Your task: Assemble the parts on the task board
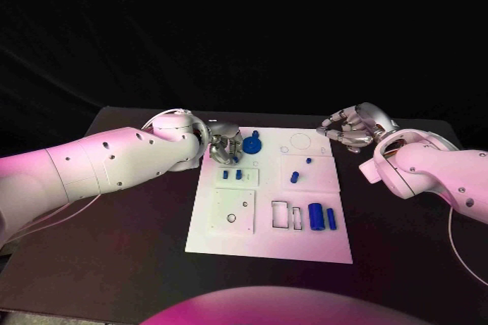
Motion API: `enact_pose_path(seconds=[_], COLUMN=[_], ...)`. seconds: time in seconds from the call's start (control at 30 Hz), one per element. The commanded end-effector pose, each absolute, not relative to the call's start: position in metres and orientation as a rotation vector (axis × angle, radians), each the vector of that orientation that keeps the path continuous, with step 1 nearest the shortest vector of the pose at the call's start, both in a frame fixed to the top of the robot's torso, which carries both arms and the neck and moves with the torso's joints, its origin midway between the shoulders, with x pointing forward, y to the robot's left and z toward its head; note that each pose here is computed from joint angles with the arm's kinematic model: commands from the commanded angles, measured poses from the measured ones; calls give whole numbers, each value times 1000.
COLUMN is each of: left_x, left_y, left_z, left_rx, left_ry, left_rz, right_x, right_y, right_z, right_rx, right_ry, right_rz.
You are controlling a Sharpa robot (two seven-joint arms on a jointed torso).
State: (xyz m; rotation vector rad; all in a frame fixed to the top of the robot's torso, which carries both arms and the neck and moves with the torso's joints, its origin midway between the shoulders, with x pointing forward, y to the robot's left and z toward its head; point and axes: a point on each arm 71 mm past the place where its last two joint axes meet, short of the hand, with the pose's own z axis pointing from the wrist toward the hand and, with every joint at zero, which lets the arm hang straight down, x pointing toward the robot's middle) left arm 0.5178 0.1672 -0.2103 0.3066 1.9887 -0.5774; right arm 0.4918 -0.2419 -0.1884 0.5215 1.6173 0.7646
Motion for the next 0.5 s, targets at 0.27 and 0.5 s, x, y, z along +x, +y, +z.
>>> enact_pose_path(seconds=[0.27,0.5], left_x=[517,517], left_y=[166,166], left_z=[-212,-211], left_rx=[311,306], left_ry=[1994,1987], left_rz=[-587,-593], right_x=[491,491], right_y=[-240,-241], right_z=[-188,-188], right_rx=[508,509], right_ry=[1618,1618], right_rz=[772,771])
